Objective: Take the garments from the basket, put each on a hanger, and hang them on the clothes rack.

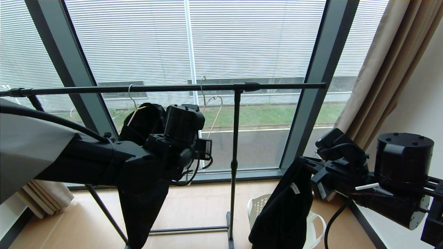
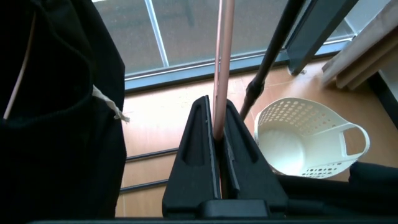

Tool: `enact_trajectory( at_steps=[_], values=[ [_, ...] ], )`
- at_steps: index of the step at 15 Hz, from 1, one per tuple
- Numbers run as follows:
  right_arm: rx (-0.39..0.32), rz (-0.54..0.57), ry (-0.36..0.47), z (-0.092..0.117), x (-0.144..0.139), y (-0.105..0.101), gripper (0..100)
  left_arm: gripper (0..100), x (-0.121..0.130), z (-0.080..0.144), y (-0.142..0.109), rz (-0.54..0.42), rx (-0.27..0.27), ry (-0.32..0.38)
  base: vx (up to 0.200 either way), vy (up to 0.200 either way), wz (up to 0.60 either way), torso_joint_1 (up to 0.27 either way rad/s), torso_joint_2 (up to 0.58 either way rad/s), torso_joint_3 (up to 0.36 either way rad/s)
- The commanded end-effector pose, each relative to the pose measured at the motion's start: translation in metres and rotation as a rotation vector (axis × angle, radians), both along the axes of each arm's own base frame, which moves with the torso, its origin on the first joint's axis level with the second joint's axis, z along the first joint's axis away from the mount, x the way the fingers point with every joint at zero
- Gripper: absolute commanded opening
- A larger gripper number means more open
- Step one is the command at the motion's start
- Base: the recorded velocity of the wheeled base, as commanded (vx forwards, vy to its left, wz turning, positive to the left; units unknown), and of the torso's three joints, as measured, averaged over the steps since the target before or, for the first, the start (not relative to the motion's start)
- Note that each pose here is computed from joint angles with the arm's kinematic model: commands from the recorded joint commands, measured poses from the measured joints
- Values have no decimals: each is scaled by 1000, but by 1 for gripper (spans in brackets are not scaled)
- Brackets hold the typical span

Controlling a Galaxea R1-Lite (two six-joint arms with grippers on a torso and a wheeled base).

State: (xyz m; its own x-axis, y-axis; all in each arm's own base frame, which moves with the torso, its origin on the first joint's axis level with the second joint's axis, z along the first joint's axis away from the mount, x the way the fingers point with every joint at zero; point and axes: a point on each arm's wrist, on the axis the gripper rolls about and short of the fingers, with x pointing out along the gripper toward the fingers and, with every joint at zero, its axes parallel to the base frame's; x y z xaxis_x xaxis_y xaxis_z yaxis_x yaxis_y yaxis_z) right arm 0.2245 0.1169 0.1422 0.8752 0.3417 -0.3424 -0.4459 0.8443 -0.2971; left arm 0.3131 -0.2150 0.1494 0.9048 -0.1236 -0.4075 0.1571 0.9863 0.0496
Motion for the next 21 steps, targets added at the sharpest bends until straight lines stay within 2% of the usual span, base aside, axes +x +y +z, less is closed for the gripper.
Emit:
enact_trajectory(
  at_steps=[1, 3, 8, 10, 12, 15, 17, 18, 19, 20, 21],
  values=[
    [-2, 3, 0, 0, -1, 1, 0, 0, -26, 0, 10, -22, -8, -13, 0, 0, 0, 0, 0, 0],
    [-4, 3, 4, -1, -1, 1, 0, 0, -38, -1, 14, -38, -16, -32, 0, 0, 0, 0, 0, 0],
    [-7, 14, 8, -3, -4, 2, 0, 0, -76, -7, 30, -75, -1, -6, 0, 0, 0, 0, 0, 0],
    [-8, 14, 9, -4, -5, 2, 0, 0, -94, -23, 32, -109, 8, 5, 0, 0, 0, 0, 0, 0],
    [-6, 15, 2, -4, -6, 2, 0, 0, -106, -34, 34, -141, 7, -16, 0, 0, 0, 0, 0, 0],
    [1, 28, -12, -1, -11, 3, 0, 0, -121, -36, 44, -168, 11, -57, 0, 0, 0, 0, 0, 0],
    [-1, 13, -22, 1, -15, 1, 0, 0, -142, -33, 59, -243, 18, -54, 0, 0, 0, 0, 0, 0],
    [2, 8, -29, 3, -17, 0, 0, 0, -152, -26, 66, -319, -10, -65, 0, 0, 0, 0, 0, 0],
    [2, 8, -29, 3, -18, -1, 0, 0, -157, -25, 70, -360, -10, -62, 0, 0, 0, 0, 0, 0],
    [5, 9, -38, 5, -20, -1, 0, 0, -168, -28, 79, -444, 35, -49, 0, 0, 0, 0, 0, 0],
    [3, 9, -37, 5, -20, -2, 0, 0, -170, -31, 82, -462, 58, -44, 0, 0, 0, 0, 0, 0]
  ],
)
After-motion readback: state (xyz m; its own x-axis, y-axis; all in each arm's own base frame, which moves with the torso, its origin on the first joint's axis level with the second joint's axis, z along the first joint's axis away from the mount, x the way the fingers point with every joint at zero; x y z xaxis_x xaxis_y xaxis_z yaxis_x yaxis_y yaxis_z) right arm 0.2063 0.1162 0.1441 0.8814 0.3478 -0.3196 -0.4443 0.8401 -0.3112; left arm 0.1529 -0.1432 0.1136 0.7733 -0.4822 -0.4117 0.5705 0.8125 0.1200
